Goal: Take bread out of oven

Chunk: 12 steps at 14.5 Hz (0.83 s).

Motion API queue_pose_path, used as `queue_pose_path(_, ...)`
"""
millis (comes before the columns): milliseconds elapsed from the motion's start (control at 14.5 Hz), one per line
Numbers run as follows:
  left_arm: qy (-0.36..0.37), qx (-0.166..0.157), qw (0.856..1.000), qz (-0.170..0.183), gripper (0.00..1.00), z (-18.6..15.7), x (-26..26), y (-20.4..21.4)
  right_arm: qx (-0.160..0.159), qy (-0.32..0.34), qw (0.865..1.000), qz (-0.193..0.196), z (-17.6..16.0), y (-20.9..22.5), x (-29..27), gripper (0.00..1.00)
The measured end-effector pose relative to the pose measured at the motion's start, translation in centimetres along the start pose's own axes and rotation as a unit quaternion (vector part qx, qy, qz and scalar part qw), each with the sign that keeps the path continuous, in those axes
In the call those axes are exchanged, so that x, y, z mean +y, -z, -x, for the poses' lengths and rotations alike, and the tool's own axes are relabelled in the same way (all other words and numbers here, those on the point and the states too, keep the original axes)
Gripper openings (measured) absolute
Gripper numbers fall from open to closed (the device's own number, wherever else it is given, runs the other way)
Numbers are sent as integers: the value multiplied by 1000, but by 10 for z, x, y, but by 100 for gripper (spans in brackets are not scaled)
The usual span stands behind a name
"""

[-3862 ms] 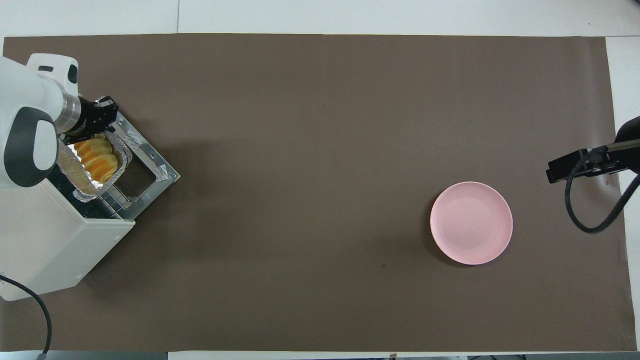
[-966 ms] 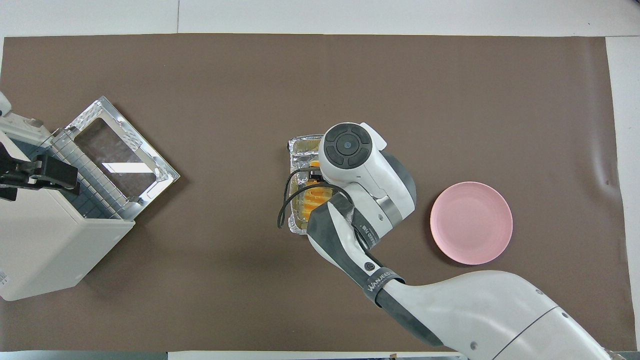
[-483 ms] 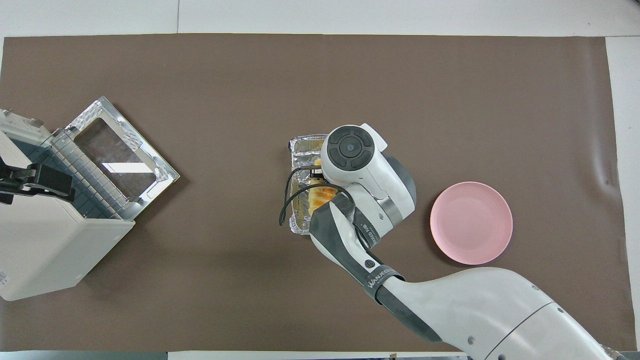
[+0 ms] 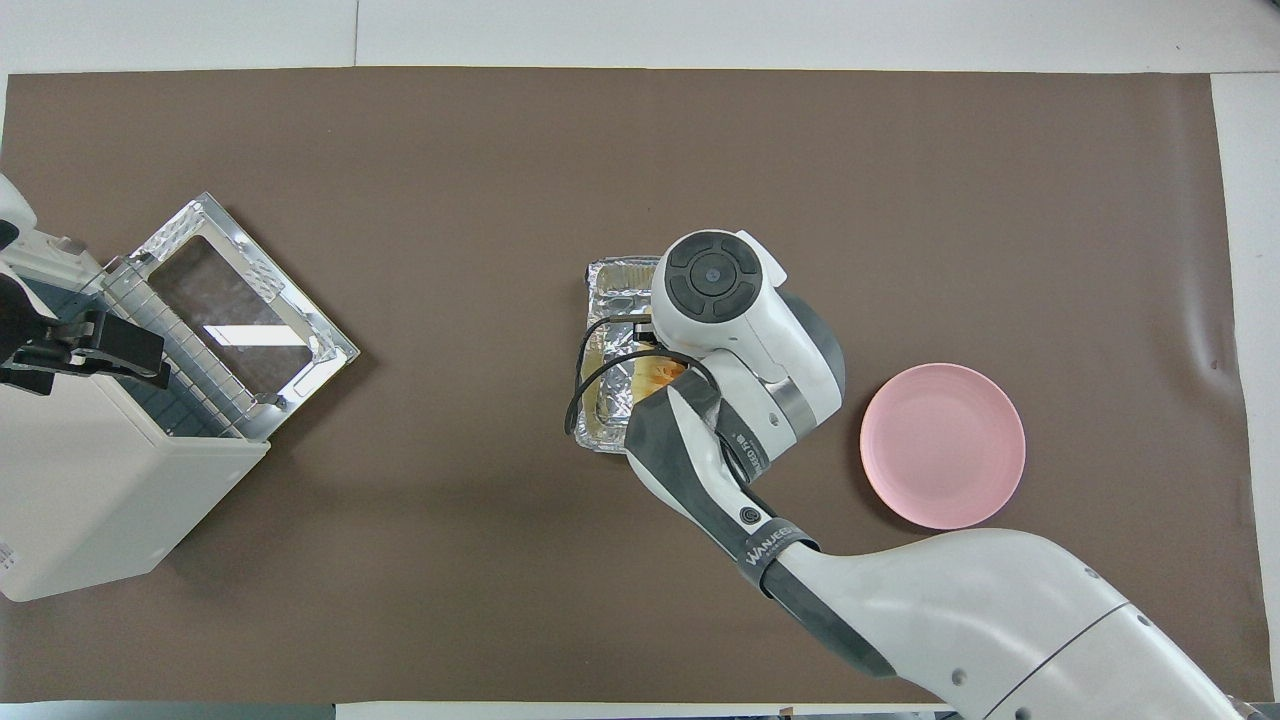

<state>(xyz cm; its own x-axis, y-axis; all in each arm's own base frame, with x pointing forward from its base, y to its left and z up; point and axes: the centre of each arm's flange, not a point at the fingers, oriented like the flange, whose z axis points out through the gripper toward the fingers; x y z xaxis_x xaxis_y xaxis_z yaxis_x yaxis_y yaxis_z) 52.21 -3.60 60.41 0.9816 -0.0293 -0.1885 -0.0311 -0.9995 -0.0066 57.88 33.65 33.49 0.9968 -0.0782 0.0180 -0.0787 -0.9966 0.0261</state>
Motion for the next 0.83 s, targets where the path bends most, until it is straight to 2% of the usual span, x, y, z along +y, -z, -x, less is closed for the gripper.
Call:
queue_pose_path(138, 4, 0, 1000, 1, 100, 0, -4, 0, -4, 4, 1000, 7, -25, 32, 22, 5)
queue_pose_path(345, 4, 2, 1000, 1, 100, 0, -4, 1, -6, 34, 999, 0, -85, 70, 118, 5)
queue_pose_path(621, 3, 6, 1000, 1, 100, 3, -4, 5, 15, 86, 996, -16, -133, 55, 233, 5)
queue_pose_path(828, 4, 6, 1000, 1, 100, 3, -5, 5, 26, 102, 994, -21, -157, 12, 296, 5)
